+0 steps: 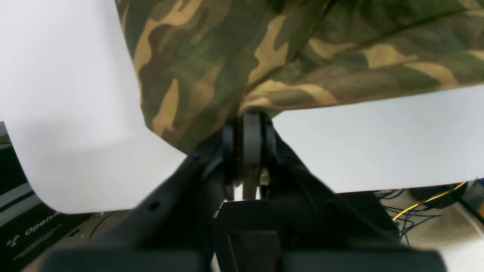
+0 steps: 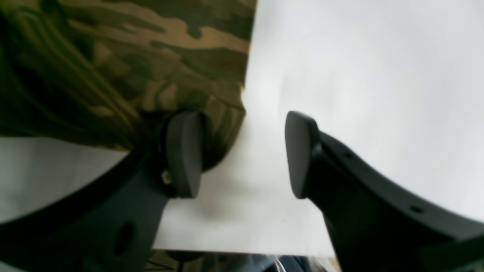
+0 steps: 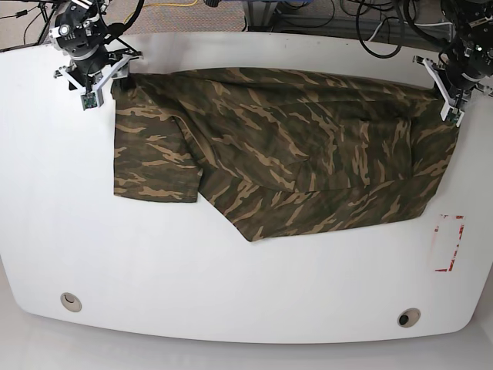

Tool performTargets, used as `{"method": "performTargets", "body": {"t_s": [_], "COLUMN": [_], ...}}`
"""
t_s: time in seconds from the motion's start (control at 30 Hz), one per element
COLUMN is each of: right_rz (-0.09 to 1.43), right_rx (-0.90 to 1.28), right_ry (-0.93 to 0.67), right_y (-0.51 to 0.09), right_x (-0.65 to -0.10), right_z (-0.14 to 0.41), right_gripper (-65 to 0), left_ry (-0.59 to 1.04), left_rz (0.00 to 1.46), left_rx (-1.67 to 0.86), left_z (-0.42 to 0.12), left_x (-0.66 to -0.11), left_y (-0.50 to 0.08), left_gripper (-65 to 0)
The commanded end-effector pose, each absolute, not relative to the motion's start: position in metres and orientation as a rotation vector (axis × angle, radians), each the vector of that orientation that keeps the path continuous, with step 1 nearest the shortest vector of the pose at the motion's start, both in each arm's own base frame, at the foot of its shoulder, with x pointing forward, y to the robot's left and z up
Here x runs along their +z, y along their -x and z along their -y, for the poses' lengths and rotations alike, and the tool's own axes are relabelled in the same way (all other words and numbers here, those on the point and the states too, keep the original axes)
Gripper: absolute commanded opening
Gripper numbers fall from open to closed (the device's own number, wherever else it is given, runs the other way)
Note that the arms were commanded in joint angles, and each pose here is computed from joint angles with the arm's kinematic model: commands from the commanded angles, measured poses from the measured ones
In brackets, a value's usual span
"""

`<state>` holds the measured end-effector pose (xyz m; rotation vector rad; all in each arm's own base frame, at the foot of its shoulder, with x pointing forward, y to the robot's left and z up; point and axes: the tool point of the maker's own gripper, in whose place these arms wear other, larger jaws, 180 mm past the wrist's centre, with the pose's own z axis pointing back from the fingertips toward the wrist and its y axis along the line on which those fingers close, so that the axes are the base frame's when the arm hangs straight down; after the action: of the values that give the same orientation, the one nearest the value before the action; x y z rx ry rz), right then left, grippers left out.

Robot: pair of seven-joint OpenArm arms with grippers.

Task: Layout the t-shirt on the table in an organized manner, then fold the t-shirt properly
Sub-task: 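Release the shirt edge from the right gripper and reposition it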

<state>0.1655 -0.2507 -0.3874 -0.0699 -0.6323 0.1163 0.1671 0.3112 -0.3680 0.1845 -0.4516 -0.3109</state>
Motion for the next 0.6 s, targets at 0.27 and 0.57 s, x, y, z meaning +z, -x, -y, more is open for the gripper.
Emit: {"method": "performTargets", "body": {"t_s": [0.27,0.57], "right_rz": [0.739,0.796], "right_rx": [0.084,0.003], "right_ry": [0.099,0.178], "right_y": [-0.188,-0.197], "right_x": [-0.364,-0.345], "right_z": [0.263,0.296], "right_gripper": [-32.2,-32.3], "left_ry": [-0.21,-0.212], "left_rz": [0.473,0.473], "left_rx": [-0.316,-0.314], "left_z": [-0.317,-0.318], "left_x": [-0.359,-0.359], "left_y": [-0.172,-0.172], "left_gripper": [-65.0,-65.0]}}
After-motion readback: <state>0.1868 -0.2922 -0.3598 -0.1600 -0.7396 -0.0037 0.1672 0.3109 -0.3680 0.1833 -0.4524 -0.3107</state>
